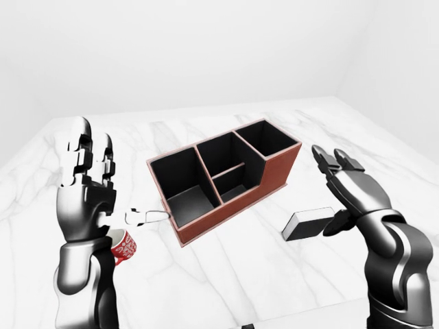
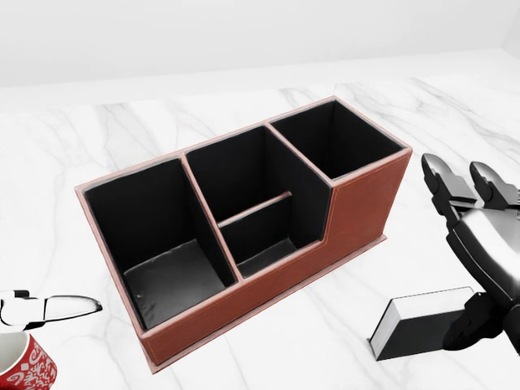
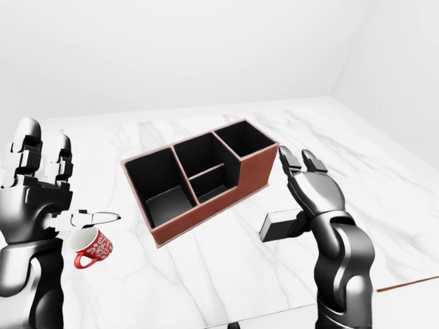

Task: Pick up the book and place it in the left compartment of the caddy.

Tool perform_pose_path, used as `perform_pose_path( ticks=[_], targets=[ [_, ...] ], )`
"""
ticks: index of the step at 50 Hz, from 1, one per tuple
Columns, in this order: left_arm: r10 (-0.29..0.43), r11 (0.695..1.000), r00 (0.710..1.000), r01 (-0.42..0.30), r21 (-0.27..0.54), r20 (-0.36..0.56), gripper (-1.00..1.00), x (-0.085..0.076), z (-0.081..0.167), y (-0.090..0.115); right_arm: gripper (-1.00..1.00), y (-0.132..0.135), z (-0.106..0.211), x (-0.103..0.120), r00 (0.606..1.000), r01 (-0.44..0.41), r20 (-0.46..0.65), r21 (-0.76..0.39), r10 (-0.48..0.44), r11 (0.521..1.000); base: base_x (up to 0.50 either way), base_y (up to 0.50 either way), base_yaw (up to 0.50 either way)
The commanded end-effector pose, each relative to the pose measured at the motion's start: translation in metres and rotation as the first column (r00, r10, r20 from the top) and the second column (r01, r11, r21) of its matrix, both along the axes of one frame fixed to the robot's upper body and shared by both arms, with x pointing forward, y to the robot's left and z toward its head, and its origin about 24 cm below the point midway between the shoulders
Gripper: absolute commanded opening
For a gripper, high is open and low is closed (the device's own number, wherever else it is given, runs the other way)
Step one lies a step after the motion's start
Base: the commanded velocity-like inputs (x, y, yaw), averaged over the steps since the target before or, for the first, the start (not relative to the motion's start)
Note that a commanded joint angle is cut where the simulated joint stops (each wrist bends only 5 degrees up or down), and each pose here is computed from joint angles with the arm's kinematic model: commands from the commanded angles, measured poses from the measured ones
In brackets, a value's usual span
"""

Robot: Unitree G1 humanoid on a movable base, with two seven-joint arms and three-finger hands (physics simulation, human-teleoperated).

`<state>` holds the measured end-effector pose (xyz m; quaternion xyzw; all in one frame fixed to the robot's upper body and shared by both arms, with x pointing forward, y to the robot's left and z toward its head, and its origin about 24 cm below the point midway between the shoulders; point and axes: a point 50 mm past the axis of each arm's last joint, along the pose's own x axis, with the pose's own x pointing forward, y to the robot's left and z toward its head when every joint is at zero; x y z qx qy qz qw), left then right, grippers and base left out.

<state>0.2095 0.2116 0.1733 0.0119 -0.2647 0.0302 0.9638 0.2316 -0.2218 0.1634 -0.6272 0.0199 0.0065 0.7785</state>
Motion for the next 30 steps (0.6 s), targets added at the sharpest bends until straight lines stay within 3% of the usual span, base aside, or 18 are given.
perform_pose_path(
  ticks=[1, 16, 30],
  targets=[
    [0.013, 1.000, 1.000, -0.013, -0.010, 0.001, 1.00, 0.001, 0.000, 0.005, 1.00, 0.002, -0.020, 0.018, 0.993, 0.004, -0.114, -0.160, -0.022, 0.987, 0.00, 0.00, 0.00],
    [0.015, 1.000, 1.000, -0.015, -0.009, -0.014, 1.00, 0.002, -0.003, 0.004, 1.00, 0.013, -0.051, 0.031, 0.967, -0.057, -0.256, -0.257, -0.011, 0.965, 0.00, 0.00, 0.00],
    [0.030, 1.000, 1.000, -0.030, -0.010, -0.004, 1.00, 0.002, 0.000, 0.007, 1.00, 0.013, -0.074, 0.050, 0.928, -0.068, -0.370, -0.254, -0.032, 0.965, 0.00, 0.00, 0.00]
  ],
)
